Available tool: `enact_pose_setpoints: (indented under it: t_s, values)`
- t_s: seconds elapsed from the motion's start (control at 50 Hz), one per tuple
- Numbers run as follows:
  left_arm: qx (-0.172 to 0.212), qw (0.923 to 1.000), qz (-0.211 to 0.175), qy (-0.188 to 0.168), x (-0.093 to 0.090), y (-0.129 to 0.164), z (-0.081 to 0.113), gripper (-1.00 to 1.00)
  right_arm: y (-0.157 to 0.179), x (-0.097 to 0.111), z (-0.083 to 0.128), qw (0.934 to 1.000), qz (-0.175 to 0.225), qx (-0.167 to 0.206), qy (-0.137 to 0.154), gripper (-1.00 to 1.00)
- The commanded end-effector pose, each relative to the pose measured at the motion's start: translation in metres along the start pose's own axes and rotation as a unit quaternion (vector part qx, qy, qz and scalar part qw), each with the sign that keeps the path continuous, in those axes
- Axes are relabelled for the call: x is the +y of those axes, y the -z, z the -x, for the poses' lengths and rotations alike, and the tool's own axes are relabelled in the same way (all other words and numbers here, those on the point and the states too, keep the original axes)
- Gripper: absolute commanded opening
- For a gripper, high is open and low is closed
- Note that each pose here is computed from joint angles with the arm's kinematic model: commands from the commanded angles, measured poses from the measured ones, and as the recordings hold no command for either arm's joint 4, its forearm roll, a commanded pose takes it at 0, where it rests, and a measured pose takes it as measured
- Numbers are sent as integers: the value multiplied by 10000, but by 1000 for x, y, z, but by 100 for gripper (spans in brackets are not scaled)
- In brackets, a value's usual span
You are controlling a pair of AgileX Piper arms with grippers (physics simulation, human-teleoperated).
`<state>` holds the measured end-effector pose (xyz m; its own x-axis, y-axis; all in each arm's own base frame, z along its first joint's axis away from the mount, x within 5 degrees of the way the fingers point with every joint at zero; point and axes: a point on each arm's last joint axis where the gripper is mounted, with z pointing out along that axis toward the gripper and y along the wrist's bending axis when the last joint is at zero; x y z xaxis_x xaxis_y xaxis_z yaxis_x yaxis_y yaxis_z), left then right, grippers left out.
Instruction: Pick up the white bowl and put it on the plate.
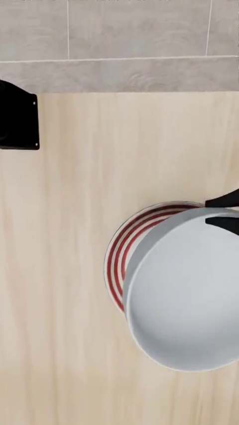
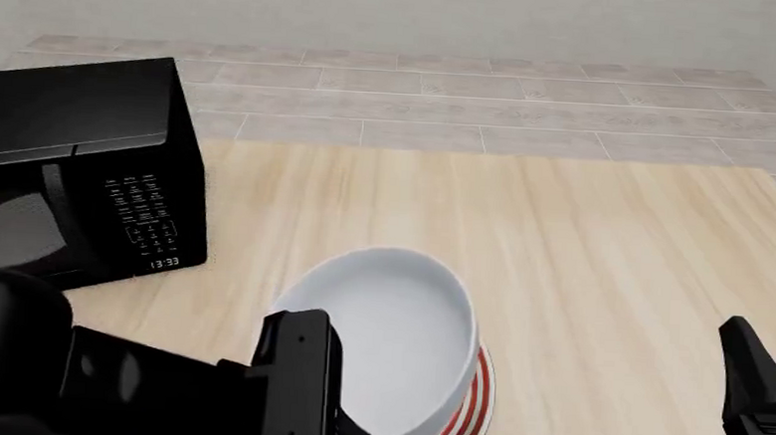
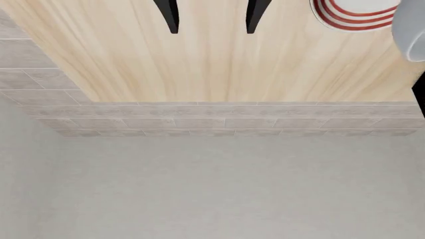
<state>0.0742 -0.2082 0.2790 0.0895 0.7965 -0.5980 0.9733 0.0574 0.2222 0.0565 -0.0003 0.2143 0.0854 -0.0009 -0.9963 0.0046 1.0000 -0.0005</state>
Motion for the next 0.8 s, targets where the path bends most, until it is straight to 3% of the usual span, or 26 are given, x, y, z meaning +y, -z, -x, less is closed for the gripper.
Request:
enact_pose_setpoints:
  t_s: [0.02,0.8]
  values:
    - [9,10000,3,-14,-1,-5,-1,-100,0,0,0,10000,0,0,0,100]
    - [45,10000,24,68,1,-21,-2,-100,-1,0,0,10000,20,0,0,100]
